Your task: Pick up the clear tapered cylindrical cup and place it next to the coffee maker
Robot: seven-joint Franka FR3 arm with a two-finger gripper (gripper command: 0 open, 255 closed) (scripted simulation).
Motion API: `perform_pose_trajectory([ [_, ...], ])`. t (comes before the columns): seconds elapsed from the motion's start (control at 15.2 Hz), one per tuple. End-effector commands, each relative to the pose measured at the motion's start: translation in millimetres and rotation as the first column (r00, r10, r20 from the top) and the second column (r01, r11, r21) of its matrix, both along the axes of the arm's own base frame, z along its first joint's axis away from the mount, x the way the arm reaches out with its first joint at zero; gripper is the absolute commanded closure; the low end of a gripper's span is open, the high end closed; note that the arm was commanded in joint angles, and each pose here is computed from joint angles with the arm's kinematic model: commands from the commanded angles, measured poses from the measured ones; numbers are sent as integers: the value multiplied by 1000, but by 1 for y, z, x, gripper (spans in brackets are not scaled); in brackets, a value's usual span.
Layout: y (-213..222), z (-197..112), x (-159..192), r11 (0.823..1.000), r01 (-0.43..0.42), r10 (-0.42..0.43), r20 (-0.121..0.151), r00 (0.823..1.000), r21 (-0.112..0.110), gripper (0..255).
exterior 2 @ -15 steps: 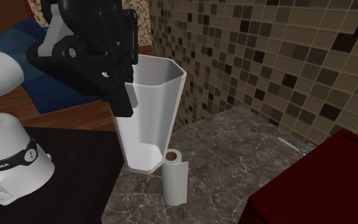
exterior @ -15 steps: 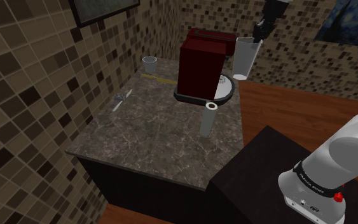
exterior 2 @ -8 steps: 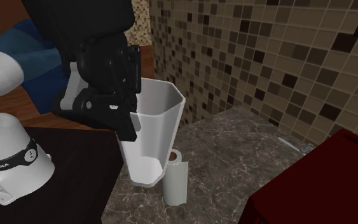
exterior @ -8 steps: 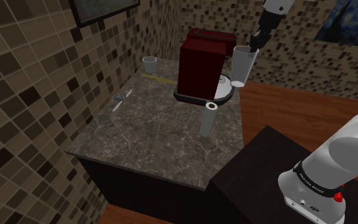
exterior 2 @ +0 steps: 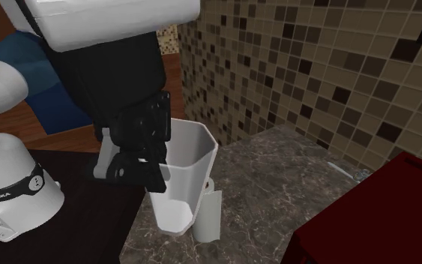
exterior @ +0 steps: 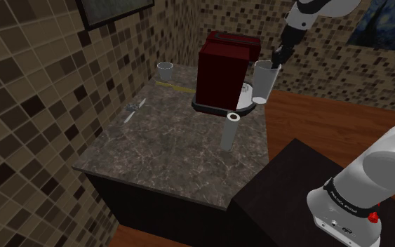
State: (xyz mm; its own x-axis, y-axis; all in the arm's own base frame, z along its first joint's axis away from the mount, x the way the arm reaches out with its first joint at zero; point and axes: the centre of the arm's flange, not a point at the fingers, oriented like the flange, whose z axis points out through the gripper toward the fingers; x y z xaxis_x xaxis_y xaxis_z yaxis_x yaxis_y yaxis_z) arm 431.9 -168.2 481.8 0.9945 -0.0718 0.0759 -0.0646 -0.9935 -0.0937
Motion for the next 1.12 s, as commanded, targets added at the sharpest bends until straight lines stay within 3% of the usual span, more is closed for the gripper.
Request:
perform_pose_trajectory([
  [0.0, 0, -11, 1, 1000, 0, 0, 1, 1000, 0, 255],
  [1.06, 0, -95, 1, 1000, 0, 0, 1, 1000, 0, 255],
])
